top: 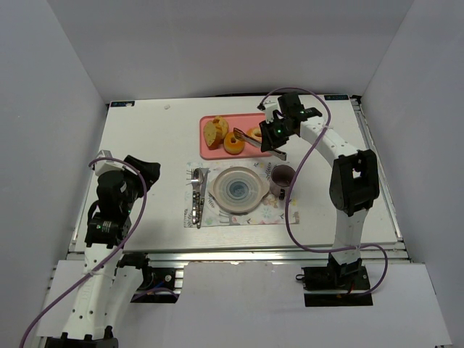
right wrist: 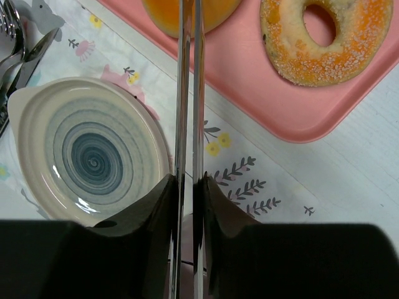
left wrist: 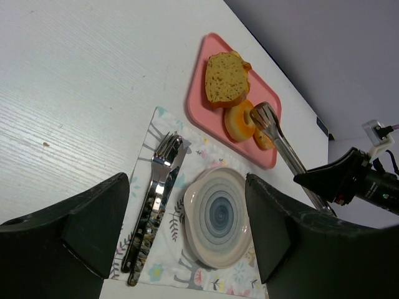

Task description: Place the bread

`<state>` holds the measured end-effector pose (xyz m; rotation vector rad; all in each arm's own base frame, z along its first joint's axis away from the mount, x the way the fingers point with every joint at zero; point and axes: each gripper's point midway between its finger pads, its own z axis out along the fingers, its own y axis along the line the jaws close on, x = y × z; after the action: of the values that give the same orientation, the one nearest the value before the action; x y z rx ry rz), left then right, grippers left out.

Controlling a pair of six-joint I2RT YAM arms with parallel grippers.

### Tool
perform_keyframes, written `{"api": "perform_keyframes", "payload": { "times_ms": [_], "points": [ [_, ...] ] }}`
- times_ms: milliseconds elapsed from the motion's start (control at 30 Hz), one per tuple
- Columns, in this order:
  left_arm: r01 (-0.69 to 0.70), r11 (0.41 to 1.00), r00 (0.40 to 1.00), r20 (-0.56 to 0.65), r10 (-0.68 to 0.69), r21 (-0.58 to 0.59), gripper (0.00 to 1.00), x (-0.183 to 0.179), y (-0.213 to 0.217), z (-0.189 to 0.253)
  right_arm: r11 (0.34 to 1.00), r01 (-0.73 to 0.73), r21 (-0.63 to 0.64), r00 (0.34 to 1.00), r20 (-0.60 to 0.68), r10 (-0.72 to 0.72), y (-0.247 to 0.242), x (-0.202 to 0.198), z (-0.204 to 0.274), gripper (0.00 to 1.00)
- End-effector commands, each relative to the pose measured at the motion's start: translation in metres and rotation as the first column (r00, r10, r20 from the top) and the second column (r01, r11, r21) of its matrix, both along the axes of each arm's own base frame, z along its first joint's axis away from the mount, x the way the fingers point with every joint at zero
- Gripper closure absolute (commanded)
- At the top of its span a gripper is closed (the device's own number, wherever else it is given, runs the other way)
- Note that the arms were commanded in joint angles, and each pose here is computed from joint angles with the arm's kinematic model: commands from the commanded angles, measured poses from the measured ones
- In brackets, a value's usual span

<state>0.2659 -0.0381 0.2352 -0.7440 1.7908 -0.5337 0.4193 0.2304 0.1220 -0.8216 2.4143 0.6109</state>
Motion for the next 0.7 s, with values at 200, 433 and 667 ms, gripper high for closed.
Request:
{"api": "perform_keyframes", "payload": {
  "times_ms": [200,433,667],
  "points": [
    [-0.014,1.000,0.999,0.041,0.014,-0.005,0.16,-0.002,0.002,0.017,1.000,0.005,0.013,0.999,0.049,-0.006,0.001,0.005,0.017,0.58],
    [-0.012,1.000,0.999,0.045,0.013,-0.012,0.16,-0.001,0.002,0.016,1.000,0.028,0.008,0.998,0.060,-0.028,-0.002,0.003,0.024,0.53],
    [-0.016,1.000,0.999,0.045,0.016,-0.013,0.16,-0.004,0.002,0.015,1.000,0.017,0.014,0.997,0.079,-0.018,-0.003,-0.001,0.032,0.54]
  ]
}}
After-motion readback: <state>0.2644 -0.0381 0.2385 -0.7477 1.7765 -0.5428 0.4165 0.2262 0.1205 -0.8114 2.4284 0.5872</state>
